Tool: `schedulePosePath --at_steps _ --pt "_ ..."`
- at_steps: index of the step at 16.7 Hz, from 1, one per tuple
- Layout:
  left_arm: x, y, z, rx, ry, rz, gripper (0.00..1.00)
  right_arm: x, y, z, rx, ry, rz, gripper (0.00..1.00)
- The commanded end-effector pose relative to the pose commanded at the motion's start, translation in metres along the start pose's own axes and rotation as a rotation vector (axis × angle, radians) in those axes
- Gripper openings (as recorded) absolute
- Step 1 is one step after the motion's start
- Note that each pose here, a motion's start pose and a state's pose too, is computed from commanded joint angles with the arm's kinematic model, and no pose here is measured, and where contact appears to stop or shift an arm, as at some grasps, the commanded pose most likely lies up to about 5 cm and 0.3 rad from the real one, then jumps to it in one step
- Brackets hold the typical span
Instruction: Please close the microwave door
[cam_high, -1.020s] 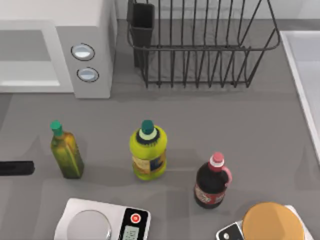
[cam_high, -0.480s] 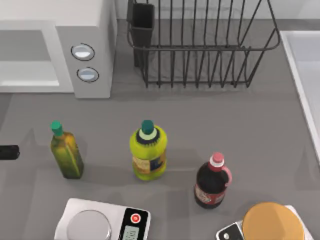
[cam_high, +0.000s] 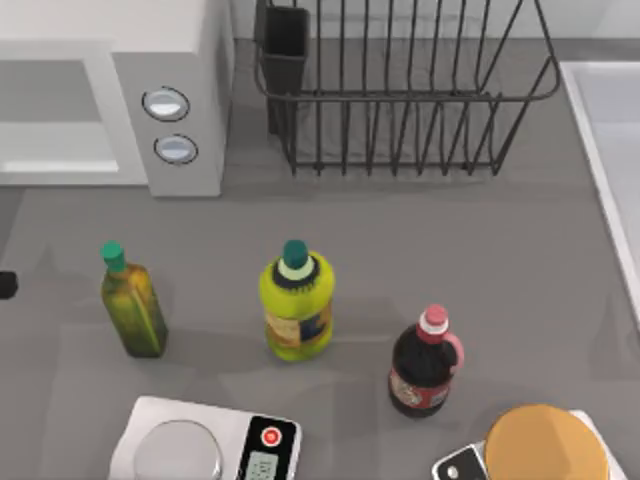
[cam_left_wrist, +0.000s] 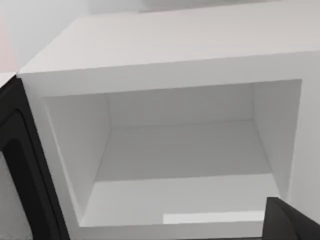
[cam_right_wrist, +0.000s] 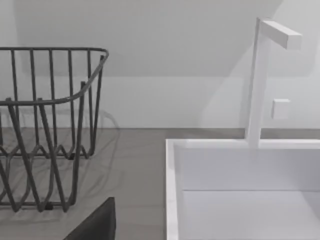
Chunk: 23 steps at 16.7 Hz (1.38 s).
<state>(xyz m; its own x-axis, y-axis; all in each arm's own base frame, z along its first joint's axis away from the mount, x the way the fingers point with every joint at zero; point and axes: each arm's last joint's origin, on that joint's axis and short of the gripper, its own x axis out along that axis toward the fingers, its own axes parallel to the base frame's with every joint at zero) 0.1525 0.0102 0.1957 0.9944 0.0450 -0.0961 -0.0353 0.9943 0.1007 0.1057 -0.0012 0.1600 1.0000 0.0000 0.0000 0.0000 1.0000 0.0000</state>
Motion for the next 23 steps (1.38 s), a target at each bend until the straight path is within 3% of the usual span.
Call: schedulePosePath --at_steps 3,7,11,14,18,23 --pt "0.022 0.034 0.022 0.114 0.159 0.053 0.0 0.0 0.0 0.0 0.0 0.0 0.0 1.0" --pt "0.051 0.115 0.046 0.186 0.411 0.095 0.0 0.0 0.0 0.0 0.0 0.0 0.0 1.0" --pt "0.057 0.212 0.046 0.118 0.601 0.066 0.0 0.0 0.0 0.0 0.0 0.0 0.0 1.0" --pt "0.053 0.264 0.037 0.034 0.663 -0.001 0.0 0.0 0.0 0.0 0.0 0.0 0.0 1.0" --pt "0.051 0.298 0.025 -0.058 0.685 -0.081 0.0 0.0 0.0 0.0 0.0 0.0 0.0 1.0" --pt "0.052 0.302 0.023 -0.069 0.685 -0.095 0.0 0.0 0.0 0.0 0.0 0.0 0.0 1.0"
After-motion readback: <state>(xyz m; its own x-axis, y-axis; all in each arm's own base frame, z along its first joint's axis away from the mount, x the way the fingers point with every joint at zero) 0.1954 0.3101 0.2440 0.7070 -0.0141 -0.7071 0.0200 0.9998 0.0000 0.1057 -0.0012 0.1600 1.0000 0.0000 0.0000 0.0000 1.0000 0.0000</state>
